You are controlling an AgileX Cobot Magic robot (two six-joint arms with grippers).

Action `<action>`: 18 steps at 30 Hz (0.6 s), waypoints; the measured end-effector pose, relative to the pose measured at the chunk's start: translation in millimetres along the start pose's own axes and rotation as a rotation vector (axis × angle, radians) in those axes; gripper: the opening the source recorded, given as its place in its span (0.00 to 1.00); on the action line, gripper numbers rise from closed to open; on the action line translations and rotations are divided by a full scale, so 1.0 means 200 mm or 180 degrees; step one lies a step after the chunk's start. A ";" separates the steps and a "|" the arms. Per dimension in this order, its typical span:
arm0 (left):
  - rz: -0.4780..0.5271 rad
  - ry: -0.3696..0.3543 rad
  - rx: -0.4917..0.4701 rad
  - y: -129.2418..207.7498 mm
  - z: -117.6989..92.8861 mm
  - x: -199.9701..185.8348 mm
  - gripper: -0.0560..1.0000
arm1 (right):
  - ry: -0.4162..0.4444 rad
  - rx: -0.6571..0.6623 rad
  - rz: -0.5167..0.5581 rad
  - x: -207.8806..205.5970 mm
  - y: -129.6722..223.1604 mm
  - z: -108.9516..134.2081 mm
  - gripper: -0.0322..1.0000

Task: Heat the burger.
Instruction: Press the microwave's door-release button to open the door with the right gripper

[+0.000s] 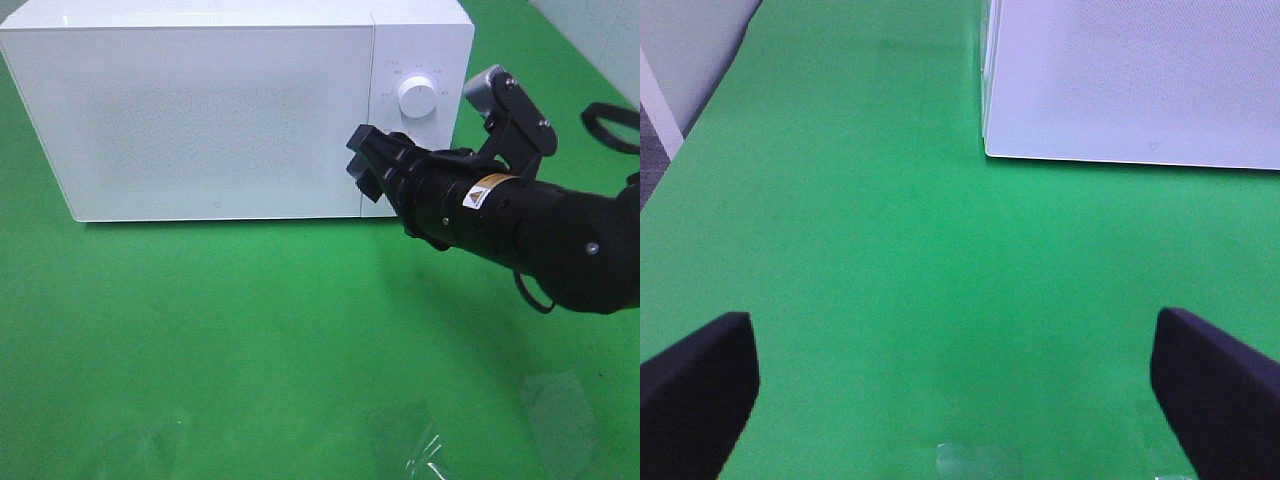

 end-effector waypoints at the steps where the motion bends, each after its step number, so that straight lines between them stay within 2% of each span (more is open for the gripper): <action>1: 0.0000 0.0000 0.0000 0.00 0.00 0.00 0.99 | 0.0000 0.0000 0.0000 0.00 0.00 0.00 0.67; 2: 0.0000 0.0000 0.0000 0.00 0.00 0.00 0.99 | -0.0047 -0.0293 0.0103 -0.04 -0.03 0.01 0.67; 3: 0.0000 0.0000 0.0000 0.00 0.00 0.00 0.99 | -0.0047 -0.0293 0.0103 -0.04 -0.03 0.01 0.67; 5: 0.0000 0.0000 0.0000 0.00 0.00 0.00 0.99 | -0.0083 -0.0596 0.0194 -0.09 -0.07 0.01 0.67; 8: 0.0000 0.0000 0.0000 0.00 0.00 0.00 0.99 | -0.0119 -0.0790 0.0253 -0.13 -0.09 0.02 0.67; 9: 0.0000 0.0000 0.0000 0.00 0.00 0.00 0.99 | -0.0145 -0.1002 0.0338 -0.17 -0.10 0.03 0.67; 10: 0.0000 0.0000 0.0000 0.00 0.00 0.00 0.99 | -0.0145 -0.1002 0.0338 -0.17 -0.10 0.03 0.67; 11: 0.0000 0.0000 0.0000 0.00 0.00 0.00 0.99 | -0.0164 -0.1221 0.0455 -0.21 -0.10 0.04 0.67; 12: 0.0000 0.0000 0.0000 0.00 0.00 0.00 0.99 | -0.0164 -0.1221 0.0455 -0.21 -0.10 0.04 0.67; 13: 0.0000 0.0000 0.0000 0.00 0.00 0.00 0.99 | -0.0205 -0.1468 0.0530 -0.26 -0.10 0.05 0.67; 14: 0.0000 0.0000 0.0000 0.00 0.00 0.00 0.99 | -0.0205 -0.1468 0.0530 -0.26 -0.10 0.05 0.67; 15: 0.0000 0.0000 0.0000 0.00 0.00 0.00 0.99 | -0.0228 -0.1723 0.0596 -0.31 -0.11 0.06 0.67; 16: 0.0000 0.0000 0.0000 0.00 0.00 0.00 0.99 | -0.0228 -0.1723 0.0596 -0.31 -0.11 0.06 0.67; 18: 0.0000 0.0000 0.0000 0.00 0.00 0.00 0.99 | -0.0173 -0.2026 0.0770 -0.39 -0.11 0.04 0.67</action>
Point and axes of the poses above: a point on each arm's last joint axis where the gripper is mounted, x pointing out along that axis toward the gripper, z along the wrist's bending axis when the last joint is at zero, y = z × x, the point moved 10 cm from there along x, pointing out along that axis toward the gripper, and after that the axes turned 11 degrees about -x, right-handed, at the moved point
